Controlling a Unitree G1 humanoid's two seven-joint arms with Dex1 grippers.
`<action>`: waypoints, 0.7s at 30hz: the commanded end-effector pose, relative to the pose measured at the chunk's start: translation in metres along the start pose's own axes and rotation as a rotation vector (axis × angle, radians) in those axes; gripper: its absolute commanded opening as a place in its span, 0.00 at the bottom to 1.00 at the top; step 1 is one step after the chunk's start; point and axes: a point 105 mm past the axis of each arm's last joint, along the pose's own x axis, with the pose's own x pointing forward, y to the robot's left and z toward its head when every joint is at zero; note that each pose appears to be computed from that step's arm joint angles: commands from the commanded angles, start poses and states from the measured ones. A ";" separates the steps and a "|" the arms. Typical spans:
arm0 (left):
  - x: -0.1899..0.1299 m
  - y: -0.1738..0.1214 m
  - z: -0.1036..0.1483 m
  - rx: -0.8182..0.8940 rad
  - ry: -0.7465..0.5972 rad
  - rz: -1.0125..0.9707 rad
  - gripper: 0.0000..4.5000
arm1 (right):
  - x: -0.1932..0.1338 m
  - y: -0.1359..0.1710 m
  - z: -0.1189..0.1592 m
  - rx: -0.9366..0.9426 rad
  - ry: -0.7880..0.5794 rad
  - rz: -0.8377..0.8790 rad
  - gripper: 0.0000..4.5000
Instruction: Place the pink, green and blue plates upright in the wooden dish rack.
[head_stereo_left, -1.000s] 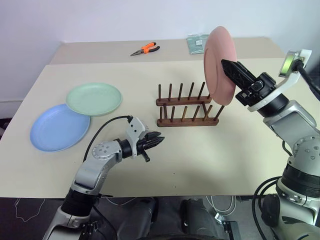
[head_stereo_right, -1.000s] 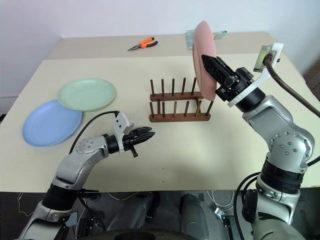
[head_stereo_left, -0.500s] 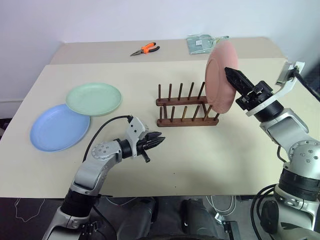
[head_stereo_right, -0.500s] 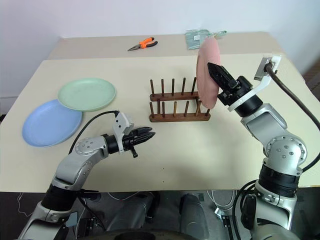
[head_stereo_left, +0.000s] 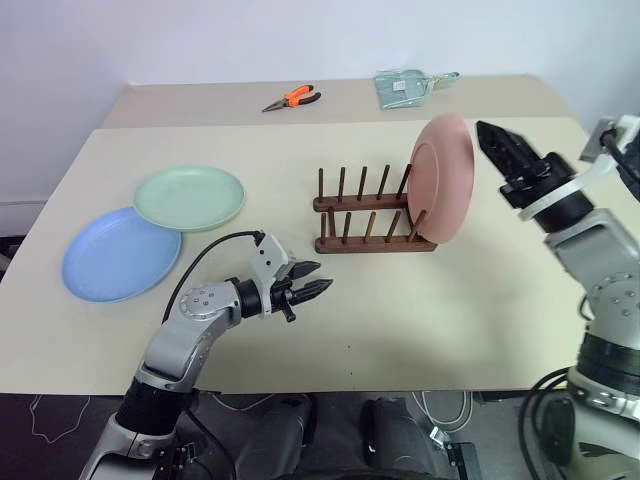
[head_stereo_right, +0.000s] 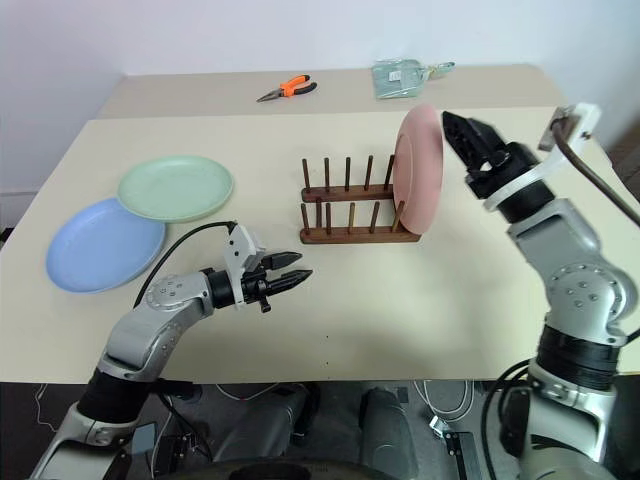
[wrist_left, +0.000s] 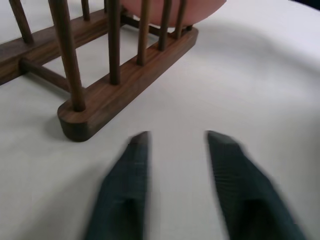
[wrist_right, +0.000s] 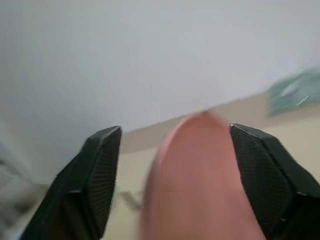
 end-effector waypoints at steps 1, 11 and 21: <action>-0.008 0.003 0.019 0.028 -0.064 0.019 0.83 | 0.002 0.007 0.028 -0.183 -0.057 0.028 0.78; -0.111 0.138 0.086 0.017 -0.346 0.992 1.00 | 0.011 0.112 -0.029 -0.789 0.264 0.570 0.99; -0.186 0.174 0.050 -0.459 -0.321 1.446 1.00 | 0.010 0.137 -0.095 -0.766 0.335 0.753 0.99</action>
